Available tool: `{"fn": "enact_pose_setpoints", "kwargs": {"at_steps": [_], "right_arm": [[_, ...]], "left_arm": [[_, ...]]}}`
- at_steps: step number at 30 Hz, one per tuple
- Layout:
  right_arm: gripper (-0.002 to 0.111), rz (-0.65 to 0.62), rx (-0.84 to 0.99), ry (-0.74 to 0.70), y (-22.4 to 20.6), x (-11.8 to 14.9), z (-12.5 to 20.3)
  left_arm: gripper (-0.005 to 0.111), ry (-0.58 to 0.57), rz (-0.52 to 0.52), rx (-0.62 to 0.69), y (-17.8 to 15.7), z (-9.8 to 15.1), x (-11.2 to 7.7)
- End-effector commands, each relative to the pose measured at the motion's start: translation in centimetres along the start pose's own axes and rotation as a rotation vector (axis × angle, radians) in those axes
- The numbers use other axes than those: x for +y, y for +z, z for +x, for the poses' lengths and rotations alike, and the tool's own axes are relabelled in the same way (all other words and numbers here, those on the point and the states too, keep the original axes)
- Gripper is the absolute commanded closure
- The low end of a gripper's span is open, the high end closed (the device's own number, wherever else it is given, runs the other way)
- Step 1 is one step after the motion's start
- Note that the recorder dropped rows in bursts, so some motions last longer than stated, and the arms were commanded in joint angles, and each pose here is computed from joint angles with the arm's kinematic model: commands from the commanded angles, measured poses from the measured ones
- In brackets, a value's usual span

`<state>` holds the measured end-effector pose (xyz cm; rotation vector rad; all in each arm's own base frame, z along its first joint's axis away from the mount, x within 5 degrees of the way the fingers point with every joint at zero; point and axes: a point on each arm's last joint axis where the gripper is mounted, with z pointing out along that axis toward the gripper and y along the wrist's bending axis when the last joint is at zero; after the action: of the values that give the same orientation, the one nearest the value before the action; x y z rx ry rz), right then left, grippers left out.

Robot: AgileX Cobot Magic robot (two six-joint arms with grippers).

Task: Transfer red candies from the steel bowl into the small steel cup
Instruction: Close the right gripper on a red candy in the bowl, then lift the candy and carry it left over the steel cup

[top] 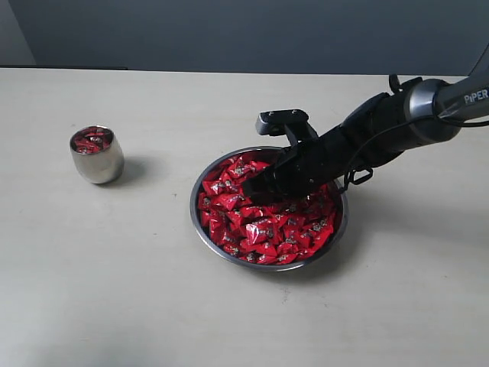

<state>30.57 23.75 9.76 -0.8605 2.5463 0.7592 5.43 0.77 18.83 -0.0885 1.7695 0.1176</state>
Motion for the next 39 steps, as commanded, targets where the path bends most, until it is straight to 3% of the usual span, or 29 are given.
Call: {"fn": "enact_pose_setpoints", "kwargs": {"at_steps": [1,16,27,39], "right_arm": [[0.109,0.006,-0.024,-0.019,-0.5,0.2,-0.7],[0.109,0.082,-0.148,-0.061,-4.2,1.1,-3.6],[0.109,0.142,-0.238,0.006,-4.5,0.6,-4.5],[0.109,0.013,-0.379,-0.075,-4.3,1.9,-10.9]], "left_arm": [[0.106,-0.005,0.000,-0.002,0.0,0.1,0.0],[0.106,-0.005,0.000,-0.002,0.0,0.1,0.0],[0.106,-0.005,0.000,-0.002,0.0,0.1,0.0],[0.106,-0.005,0.000,-0.002,0.0,0.1,0.0]]}}
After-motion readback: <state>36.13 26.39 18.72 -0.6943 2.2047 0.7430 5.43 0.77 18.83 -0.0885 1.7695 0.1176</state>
